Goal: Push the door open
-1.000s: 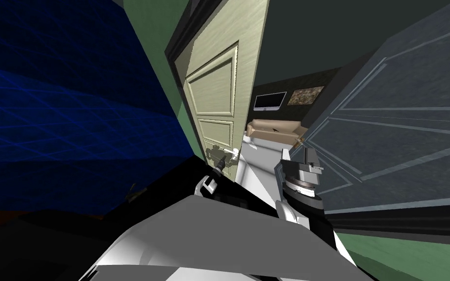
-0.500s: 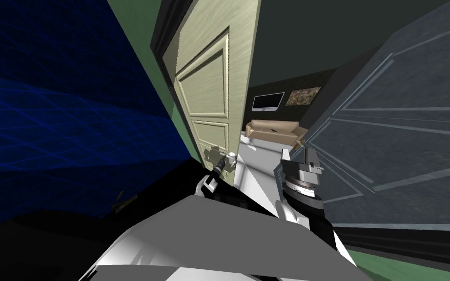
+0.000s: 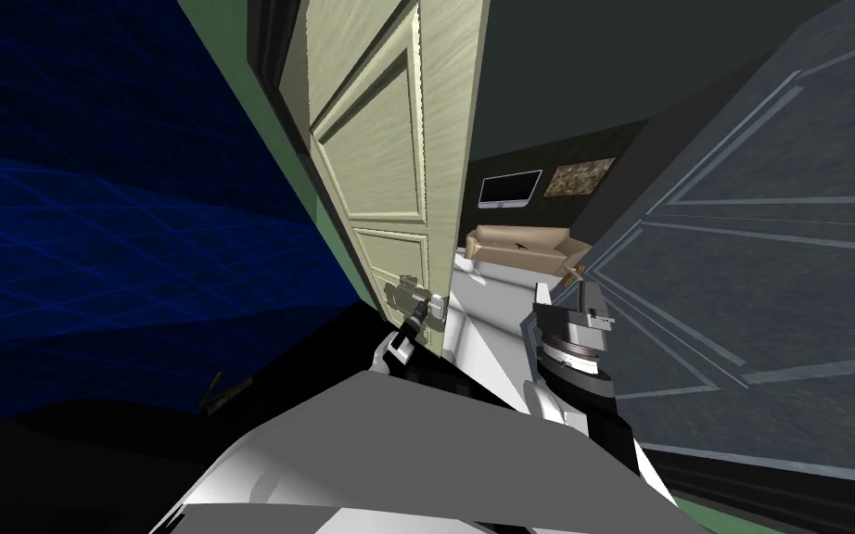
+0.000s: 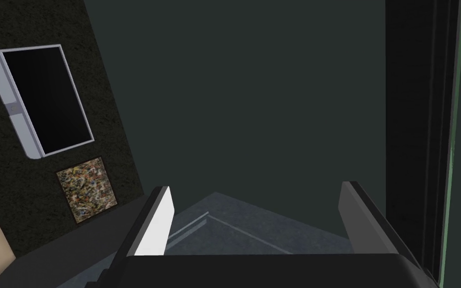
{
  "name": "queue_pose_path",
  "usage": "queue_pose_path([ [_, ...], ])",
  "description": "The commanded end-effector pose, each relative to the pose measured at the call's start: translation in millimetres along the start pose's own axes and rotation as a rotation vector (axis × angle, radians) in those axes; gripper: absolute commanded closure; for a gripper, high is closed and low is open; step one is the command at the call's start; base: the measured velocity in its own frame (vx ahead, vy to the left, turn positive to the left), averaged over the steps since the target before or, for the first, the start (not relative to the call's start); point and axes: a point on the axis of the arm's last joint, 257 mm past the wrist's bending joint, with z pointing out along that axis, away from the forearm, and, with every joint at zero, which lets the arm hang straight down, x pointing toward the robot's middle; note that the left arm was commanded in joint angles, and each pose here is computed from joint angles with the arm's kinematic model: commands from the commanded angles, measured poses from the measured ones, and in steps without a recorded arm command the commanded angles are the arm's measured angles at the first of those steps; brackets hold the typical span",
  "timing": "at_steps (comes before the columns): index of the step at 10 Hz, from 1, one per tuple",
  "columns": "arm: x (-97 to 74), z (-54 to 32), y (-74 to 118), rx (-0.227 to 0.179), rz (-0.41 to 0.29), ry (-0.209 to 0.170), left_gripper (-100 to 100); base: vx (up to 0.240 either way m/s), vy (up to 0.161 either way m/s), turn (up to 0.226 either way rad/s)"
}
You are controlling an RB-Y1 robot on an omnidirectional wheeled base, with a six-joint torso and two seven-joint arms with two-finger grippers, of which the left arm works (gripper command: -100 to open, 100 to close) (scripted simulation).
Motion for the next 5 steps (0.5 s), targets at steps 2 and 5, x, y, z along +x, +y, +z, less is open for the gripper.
queue_pose_path([
  [2, 0.5, -1.5, 2.6, -0.005, -0.002, 0.000, 100, -0.006, 0.003, -0.008],
  [5, -8.9, 2.0, -0.1, -0.001, 0.004, -0.018, 100, 0.030, -0.021, 0.011],
])
